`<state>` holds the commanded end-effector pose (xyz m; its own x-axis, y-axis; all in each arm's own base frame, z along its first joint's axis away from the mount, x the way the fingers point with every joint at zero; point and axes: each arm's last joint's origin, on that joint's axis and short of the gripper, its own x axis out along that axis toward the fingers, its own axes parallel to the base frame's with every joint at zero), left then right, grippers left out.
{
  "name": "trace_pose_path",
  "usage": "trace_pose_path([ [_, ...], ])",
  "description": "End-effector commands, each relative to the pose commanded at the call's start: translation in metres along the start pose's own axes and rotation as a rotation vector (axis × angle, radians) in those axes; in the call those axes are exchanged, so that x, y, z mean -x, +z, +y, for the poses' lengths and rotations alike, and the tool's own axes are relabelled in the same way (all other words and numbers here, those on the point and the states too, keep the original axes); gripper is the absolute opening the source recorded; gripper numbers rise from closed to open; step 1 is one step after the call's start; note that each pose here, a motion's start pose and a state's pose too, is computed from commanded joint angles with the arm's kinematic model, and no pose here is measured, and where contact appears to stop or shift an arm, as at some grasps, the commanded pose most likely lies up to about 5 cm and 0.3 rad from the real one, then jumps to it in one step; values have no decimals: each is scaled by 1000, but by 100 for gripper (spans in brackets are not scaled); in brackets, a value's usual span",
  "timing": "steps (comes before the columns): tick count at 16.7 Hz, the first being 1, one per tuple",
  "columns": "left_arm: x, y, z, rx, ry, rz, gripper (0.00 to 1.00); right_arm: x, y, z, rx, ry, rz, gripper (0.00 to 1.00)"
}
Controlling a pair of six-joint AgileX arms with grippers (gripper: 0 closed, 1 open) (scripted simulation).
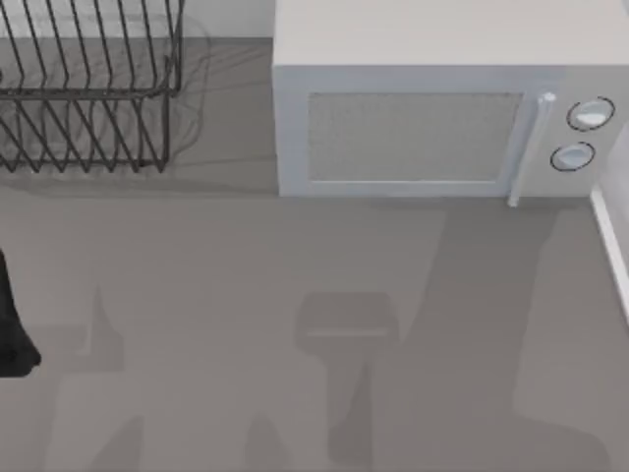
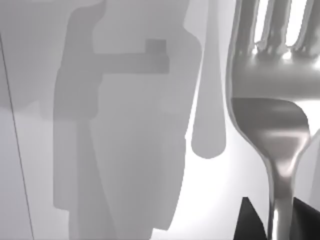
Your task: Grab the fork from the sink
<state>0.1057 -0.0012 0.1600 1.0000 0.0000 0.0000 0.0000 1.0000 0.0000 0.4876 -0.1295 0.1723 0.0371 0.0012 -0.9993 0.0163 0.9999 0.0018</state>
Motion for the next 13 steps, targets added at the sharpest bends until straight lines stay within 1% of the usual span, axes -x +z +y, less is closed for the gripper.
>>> trace_pose_path([
  [2,0,0,0,0,0,0,100,12,-1,1,0,-2,-7,0],
  [8,0,0,0,0,0,0,100,15,-2,3,-8,-6,-14,0],
  [10,0,0,0,0,0,0,100,29,-5,13,-35,-23,-38,0],
  [13,0,0,0,0,0,0,100,63,-20,43,-91,-49,-85,0],
])
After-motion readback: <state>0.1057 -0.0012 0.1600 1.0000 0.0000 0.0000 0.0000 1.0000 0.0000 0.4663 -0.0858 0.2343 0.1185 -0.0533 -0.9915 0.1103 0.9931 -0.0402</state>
